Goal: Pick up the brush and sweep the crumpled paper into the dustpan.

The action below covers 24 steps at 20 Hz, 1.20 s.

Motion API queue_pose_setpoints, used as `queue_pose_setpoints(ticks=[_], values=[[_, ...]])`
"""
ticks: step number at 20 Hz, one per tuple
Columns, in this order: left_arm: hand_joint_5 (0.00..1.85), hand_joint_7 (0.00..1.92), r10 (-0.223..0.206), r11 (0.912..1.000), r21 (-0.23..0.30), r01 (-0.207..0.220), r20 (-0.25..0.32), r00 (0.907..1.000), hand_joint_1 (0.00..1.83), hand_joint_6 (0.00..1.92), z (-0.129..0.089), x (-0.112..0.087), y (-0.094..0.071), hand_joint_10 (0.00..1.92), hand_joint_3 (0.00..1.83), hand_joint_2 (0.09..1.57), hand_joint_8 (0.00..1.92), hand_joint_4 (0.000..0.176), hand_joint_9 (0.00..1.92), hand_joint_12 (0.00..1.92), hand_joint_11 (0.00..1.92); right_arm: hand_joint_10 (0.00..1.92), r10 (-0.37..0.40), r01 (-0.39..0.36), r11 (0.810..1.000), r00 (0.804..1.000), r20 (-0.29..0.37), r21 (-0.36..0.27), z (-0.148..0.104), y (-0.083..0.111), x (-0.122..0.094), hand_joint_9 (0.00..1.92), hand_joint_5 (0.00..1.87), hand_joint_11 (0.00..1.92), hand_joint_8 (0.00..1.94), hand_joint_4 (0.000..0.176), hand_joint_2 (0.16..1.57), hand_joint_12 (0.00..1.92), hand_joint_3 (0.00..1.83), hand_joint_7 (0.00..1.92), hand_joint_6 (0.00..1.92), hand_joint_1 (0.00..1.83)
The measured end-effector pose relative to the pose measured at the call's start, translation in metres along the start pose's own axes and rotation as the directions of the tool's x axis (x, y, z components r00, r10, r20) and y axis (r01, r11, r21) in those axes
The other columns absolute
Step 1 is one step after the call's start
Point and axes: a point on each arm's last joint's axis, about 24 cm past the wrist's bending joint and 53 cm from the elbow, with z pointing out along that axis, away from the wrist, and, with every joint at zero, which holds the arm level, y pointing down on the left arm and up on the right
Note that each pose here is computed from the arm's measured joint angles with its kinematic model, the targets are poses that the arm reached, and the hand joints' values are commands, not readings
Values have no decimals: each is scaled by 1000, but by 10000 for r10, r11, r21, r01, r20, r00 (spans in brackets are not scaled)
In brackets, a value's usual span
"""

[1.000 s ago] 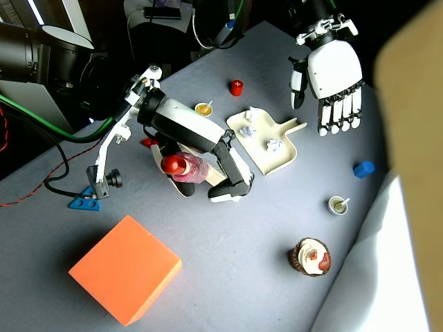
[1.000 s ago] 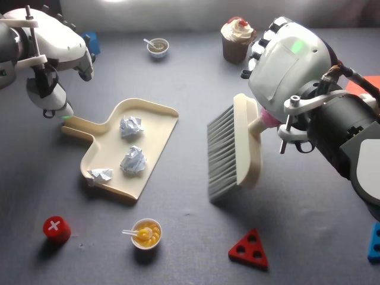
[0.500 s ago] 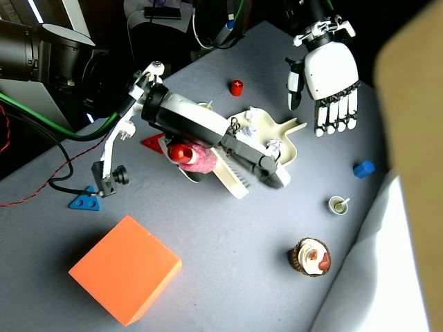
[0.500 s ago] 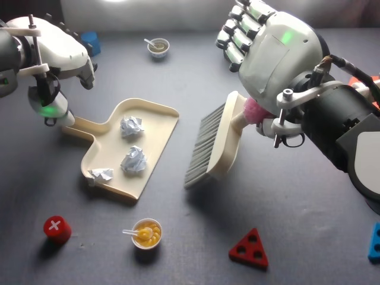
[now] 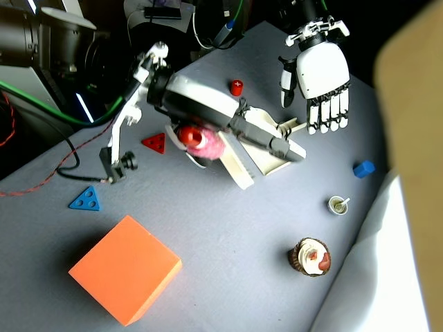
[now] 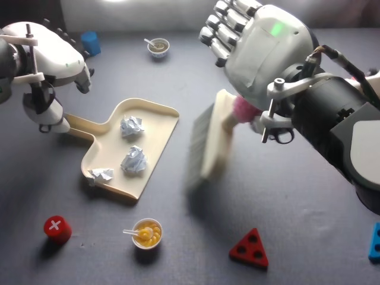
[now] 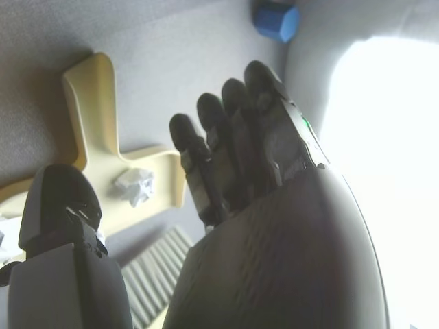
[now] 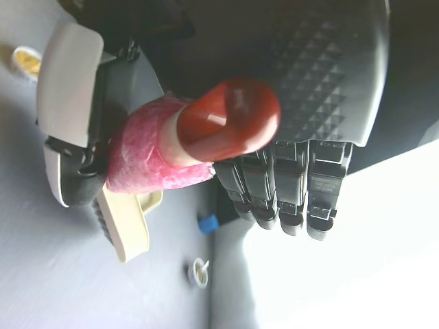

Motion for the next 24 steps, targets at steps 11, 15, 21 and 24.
queue_pose_setpoints(ticks=[11,15,21,24], values=[[543,470,30,10000,28,-30,82,10000,738,7,-4,-4,-4,1,12,1071,5,0,370,1,316,0,-349,350,9994,9980,526,-4,-4,2,-14,0,0,0,0,0,1255,0,34,0,0,469],[567,506,69,9999,-80,-67,178,9998,745,11,-3,-9,2,4,4,1069,11,0,386,4,322,0,-412,417,9991,9972,622,-69,-6,4,-16,0,3,0,0,0,1102,0,0,0,0,439],[554,501,346,9993,-148,-340,433,9985,740,9,-2,-21,3,5,1,1070,7,0,389,8,332,0,-537,563,9981,9940,956,-240,-16,10,-27,0,0,0,0,0,927,0,0,0,0,213],[560,504,573,9983,-145,-565,591,9966,752,7,-2,-27,2,5,0,1056,5,0,392,8,333,0,-547,595,9974,9922,1116,-404,-24,15,-33,0,0,0,0,0,885,0,0,0,0,192]])
